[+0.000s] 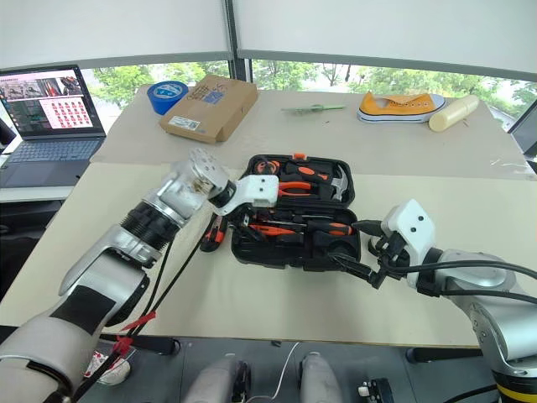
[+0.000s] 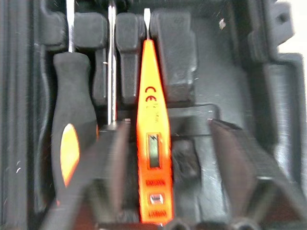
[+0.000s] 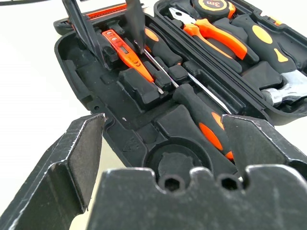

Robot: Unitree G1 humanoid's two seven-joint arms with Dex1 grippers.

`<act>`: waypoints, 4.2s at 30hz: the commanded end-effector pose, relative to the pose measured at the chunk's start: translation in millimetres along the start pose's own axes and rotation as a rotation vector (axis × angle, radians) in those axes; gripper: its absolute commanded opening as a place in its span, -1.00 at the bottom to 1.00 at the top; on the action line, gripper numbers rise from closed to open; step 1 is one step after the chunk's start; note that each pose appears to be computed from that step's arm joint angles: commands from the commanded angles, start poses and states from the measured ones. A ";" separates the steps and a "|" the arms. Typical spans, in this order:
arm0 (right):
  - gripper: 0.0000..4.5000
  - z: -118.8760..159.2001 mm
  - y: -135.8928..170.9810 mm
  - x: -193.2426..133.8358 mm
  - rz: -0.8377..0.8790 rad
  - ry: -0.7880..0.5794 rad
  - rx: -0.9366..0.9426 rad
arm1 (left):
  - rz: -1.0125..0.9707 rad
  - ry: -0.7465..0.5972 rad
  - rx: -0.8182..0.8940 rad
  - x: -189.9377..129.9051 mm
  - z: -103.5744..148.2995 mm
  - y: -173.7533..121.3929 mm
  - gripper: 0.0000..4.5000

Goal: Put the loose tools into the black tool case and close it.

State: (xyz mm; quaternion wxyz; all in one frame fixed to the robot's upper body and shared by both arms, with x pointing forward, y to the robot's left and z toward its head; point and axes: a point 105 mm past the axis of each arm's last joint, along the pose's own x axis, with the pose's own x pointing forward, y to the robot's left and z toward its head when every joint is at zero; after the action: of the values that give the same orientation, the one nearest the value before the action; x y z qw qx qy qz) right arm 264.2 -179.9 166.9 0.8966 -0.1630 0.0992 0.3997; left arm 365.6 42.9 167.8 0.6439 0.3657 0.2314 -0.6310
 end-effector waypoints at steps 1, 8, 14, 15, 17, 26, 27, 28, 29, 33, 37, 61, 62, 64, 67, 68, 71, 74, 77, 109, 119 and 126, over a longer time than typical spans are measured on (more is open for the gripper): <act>1.00 8.5 -0.5 -2.9 0.000 -0.032 -0.030 | 0.041 -0.107 0.016 -22.7 17.6 4.4 0.35; 1.00 12.0 -6.1 0.5 0.004 -0.036 -0.038 | 0.105 -0.267 -0.010 -11.3 0.5 6.5 -0.65; 1.00 13.0 -6.9 0.8 0.006 -0.037 -0.034 | 0.098 -0.278 -0.017 3.6 -13.1 1.5 -0.99; 1.00 12.8 -6.4 0.7 0.006 -0.036 -0.033 | 0.100 -0.264 -0.013 6.0 -16.0 1.3 -0.99; 1.00 12.2 -5.4 0.4 0.008 -0.035 -0.030 | 0.124 -0.239 -0.005 10.5 -20.2 3.5 -0.99; 1.00 12.3 -4.8 -0.1 0.006 -0.037 -0.021 | 0.125 -0.134 0.033 31.2 -43.0 -1.5 -0.99; 1.00 12.5 -4.8 -0.1 0.006 -0.038 -0.020 | 0.130 -0.127 0.035 32.5 -44.8 -1.0 -0.99; 1.00 12.7 -4.7 0.0 0.005 -0.039 -0.020 | 0.121 -0.128 0.038 34.0 -45.5 -2.4 -0.99; 1.00 12.7 -4.7 0.2 0.005 -0.040 -0.019 | 0.107 -0.130 0.038 35.1 -45.9 -4.5 -0.99; 1.00 12.3 -4.7 0.4 0.005 -0.041 -0.017 | 0.084 -0.136 0.041 36.9 -47.1 -9.1 -0.99; 1.00 10.5 -5.6 1.1 0.003 -0.039 -0.012 | 0.102 -0.142 0.043 34.7 -47.4 -8.2 -0.99; 1.00 11.7 -11.8 19.5 0.052 -0.046 -0.024 | 0.274 -0.179 0.078 14.0 -48.9 -11.3 -0.99; 1.00 12.3 -12.4 20.2 0.055 -0.046 -0.028 | 0.283 -0.186 0.072 12.1 -47.6 -9.9 -0.99; 1.00 13.3 -12.8 21.3 0.061 -0.047 -0.035 | 0.303 -0.207 0.053 6.0 -44.2 -7.7 -0.99; 1.00 16.9 -14.3 23.1 0.073 -0.053 -0.050 | 0.368 -0.253 0.000 -17.5 -37.9 -1.2 -0.99; 1.00 19.0 -14.3 23.8 0.080 -0.059 -0.056 | 0.404 -0.269 -0.034 -32.5 -38.4 0.8 -0.99; 1.00 24.0 -13.0 25.4 0.096 -0.076 -0.072 | 0.470 -0.313 -0.132 -66.3 -42.6 -1.7 -0.99; 1.00 32.3 -7.5 26.9 0.130 -0.108 -0.085 | 0.547 -0.339 -0.292 -106.4 -64.2 -20.6 -0.68; 1.00 39.3 0.6 29.0 0.194 -0.138 -0.100 | 0.666 -0.250 -0.474 -137.0 -111.6 -56.0 -0.19; 1.00 38.3 24.1 35.2 0.226 -0.155 -0.168 | 0.726 -0.008 -0.912 -51.8 -78.7 -22.3 0.99; 1.00 41.1 19.3 31.6 0.173 -0.172 -0.161 | 0.682 0.081 -0.873 -25.6 -91.2 -19.5 0.76; 1.00 40.4 18.1 27.9 0.164 -0.169 -0.153 | 0.694 0.100 -0.863 -31.2 -105.4 -16.0 -0.23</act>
State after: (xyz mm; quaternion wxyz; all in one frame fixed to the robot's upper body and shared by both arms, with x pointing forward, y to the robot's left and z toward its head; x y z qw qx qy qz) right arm 276.2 -134.6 181.2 0.8520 -0.1800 0.0272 0.4909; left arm 361.3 137.7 123.9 0.8938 0.1458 0.3629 -0.2193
